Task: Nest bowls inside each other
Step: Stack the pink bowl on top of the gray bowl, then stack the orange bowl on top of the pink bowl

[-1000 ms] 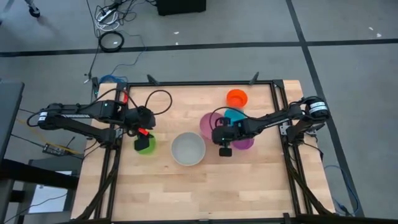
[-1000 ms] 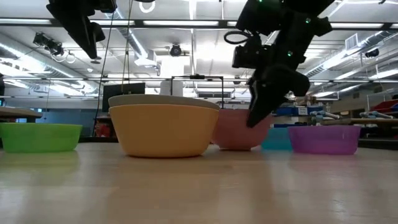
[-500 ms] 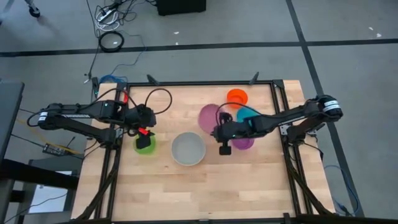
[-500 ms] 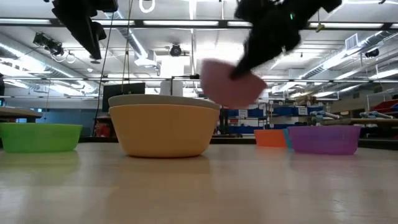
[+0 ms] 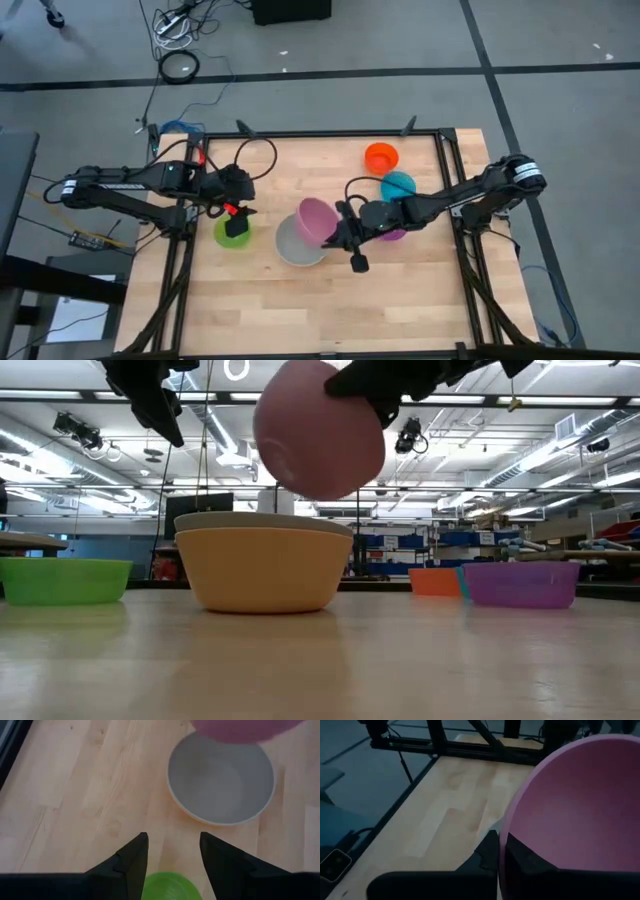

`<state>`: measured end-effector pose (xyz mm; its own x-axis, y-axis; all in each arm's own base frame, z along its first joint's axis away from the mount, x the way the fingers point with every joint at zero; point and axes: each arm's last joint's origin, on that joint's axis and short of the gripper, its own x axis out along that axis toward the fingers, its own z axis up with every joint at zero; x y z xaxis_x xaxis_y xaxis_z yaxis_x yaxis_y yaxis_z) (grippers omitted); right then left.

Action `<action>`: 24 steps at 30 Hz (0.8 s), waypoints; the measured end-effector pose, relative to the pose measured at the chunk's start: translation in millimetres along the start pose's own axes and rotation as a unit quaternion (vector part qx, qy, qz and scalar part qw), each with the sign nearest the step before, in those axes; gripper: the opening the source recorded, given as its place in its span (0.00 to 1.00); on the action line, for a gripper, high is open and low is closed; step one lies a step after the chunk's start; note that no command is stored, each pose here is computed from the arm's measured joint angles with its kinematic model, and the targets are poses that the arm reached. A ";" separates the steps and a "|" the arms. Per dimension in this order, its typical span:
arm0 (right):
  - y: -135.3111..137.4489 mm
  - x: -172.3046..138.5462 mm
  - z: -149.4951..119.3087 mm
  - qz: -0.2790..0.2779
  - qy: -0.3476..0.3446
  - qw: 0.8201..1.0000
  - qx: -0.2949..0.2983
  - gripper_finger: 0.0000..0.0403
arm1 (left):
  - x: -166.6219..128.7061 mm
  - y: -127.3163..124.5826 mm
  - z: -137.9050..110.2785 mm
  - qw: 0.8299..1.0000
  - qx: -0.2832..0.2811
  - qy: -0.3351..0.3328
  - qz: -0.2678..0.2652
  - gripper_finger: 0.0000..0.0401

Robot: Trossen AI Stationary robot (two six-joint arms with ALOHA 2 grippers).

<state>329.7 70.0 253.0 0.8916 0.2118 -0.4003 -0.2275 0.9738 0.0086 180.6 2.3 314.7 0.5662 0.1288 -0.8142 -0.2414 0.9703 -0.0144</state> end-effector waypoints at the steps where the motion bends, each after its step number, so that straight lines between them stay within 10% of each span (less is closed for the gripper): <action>1: 1.1 2.6 -1.4 0.001 0.000 1.000 0.002 0.03 | -0.1 0.0 0.0 1.000 0.000 0.000 0.000 0.47; 18: 2.5 5.7 9.7 0.007 0.000 1.000 0.023 0.32 | -0.1 0.7 0.0 1.000 0.001 -0.002 0.011 0.47; 24: -13.1 -6.0 19.0 -0.166 0.059 0.984 -0.029 0.32 | 0.0 0.7 -0.2 1.000 0.001 -0.001 0.011 0.47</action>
<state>334.7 57.5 272.7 0.8692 -0.1326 -0.4763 0.0447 0.9805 -0.1913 180.3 2.9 314.6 0.5617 0.1504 -0.8136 -0.2528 0.9675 0.0043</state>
